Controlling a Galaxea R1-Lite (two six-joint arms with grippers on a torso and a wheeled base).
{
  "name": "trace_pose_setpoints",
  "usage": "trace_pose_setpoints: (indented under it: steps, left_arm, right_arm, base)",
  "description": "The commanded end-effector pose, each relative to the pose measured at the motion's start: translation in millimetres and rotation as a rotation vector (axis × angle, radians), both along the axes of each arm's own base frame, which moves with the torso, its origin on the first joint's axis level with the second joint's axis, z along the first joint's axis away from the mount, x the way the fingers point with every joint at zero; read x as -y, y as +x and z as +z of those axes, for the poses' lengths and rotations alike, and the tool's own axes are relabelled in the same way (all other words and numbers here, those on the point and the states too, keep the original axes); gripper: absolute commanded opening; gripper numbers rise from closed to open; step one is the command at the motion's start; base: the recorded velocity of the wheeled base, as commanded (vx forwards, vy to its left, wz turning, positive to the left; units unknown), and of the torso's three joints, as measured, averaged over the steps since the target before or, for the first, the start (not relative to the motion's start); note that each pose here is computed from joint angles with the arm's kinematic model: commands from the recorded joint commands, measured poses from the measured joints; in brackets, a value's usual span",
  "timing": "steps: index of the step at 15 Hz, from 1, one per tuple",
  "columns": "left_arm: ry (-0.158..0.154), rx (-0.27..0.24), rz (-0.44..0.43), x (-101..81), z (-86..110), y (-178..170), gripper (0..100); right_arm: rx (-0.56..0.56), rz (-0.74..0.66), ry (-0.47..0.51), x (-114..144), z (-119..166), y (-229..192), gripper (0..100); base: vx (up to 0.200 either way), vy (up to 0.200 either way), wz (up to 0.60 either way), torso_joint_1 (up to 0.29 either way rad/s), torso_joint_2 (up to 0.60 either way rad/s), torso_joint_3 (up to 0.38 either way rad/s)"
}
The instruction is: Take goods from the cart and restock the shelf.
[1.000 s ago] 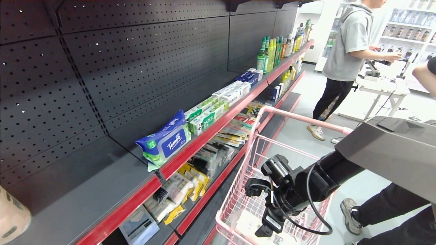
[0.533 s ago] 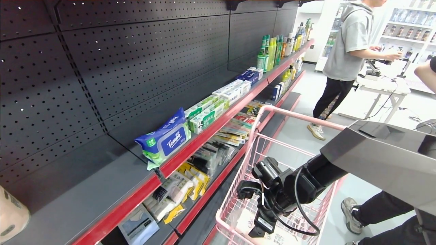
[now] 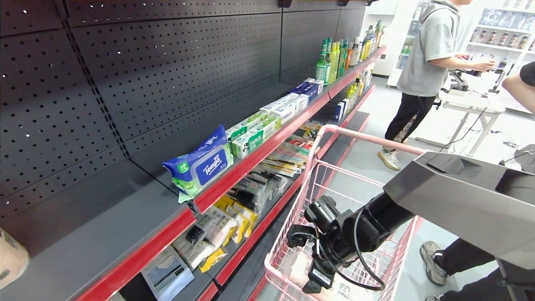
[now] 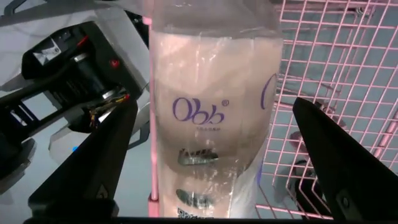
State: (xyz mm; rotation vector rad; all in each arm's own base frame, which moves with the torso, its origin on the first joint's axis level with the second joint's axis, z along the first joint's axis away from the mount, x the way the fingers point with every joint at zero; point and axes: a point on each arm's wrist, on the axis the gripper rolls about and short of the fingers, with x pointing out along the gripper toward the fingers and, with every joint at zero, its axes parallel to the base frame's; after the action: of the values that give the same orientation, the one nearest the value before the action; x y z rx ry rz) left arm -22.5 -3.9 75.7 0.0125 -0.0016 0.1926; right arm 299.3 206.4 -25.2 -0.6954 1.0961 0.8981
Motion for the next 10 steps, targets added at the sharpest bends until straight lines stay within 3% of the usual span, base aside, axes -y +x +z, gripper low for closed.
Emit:
trace_pose_setpoints:
  steps: [1,3,10]
  left_arm:
    - [0.000,-0.001,0.001,0.0,0.0,0,100]
    - [0.000,-0.001,0.001,0.0,0.0,0,100]
    - [0.000,-0.001,0.001,0.0,0.0,0,100]
  right_arm:
    - [0.005,-0.008,-0.003,1,-1,3,100]
    - [0.009,-0.010,-0.003,1,0,4,100]
    - [0.025,-0.030,-0.024,7,-8,17,100]
  base:
    - [0.000,0.000,0.00,-0.134,0.30,0.173]
    - [0.000,0.000,0.00,-0.129,0.31,0.173]
    - [0.000,0.000,0.00,-0.003,0.01,0.006]
